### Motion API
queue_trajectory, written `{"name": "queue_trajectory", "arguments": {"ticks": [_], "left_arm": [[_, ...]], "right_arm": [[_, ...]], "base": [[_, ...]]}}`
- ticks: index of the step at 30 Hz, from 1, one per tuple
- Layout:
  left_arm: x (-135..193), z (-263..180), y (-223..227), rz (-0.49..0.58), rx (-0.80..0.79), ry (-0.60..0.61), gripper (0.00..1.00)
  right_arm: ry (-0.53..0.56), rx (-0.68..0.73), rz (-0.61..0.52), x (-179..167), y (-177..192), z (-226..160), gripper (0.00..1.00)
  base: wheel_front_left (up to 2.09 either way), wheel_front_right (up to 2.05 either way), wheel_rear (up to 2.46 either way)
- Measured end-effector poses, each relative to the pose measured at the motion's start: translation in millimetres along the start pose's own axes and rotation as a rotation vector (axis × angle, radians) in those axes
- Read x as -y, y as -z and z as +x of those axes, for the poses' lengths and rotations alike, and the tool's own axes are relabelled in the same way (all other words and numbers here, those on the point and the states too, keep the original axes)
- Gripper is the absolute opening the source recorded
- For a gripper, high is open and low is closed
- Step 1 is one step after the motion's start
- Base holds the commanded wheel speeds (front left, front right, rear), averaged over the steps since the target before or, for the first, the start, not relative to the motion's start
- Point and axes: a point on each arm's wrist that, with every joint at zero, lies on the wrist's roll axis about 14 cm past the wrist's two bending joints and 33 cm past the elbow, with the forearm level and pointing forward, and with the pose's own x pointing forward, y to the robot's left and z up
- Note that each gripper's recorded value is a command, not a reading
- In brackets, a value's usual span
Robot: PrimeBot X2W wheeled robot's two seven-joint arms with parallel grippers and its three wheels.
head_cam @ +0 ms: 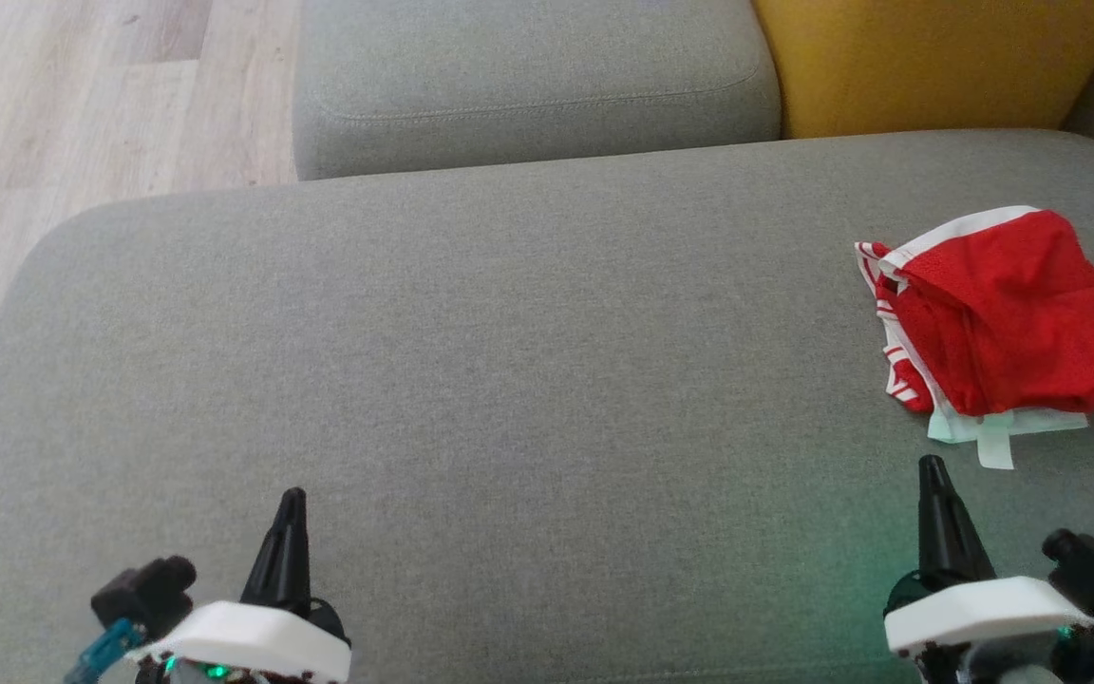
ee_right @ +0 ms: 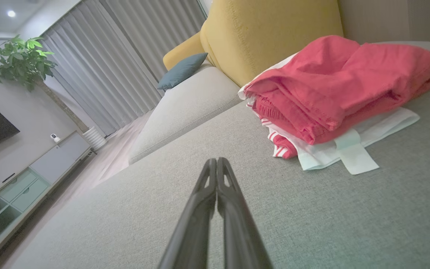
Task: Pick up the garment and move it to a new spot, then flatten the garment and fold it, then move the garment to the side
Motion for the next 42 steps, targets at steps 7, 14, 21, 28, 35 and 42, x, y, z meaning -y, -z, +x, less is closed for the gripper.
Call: {"name": "queue_trajectory", "arguments": {"ticks": [7,14,21,28,35,42], "left_arm": [[-6,0,1,-0.073,-0.011,-0.023,0.00],[-8,4,-2,-0.148,-0.013,-0.029,0.00],[-15,5,-3,-0.225,-0.015,-0.052,0.00],[-16,9,-5,-0.311,-0.024,-0.054,0.00],[-22,10,-8,-0.388,-0.016,-0.069,0.00],[-23,13,-9,-0.461,-0.019,-0.068,0.00]], "right_arm": [[0.019,-0.002,0.079,4,-1,1,0.00],[0.023,0.007,0.155,3,-7,7,0.00],[0.038,-0.003,0.233,6,-5,8,0.00],[0.053,-0.007,0.323,9,-5,9,0.00],[0.054,0.007,0.401,9,-11,14,0.00],[0.063,-0.001,0.478,11,-9,15,0.00]], "base": [[0.00,0.00,0.00],[0.00,0.00,0.00],[0.00,0.00,0.00],[0.00,0.00,0.00],[0.00,0.00,0.00],[0.00,0.00,0.00]]}}
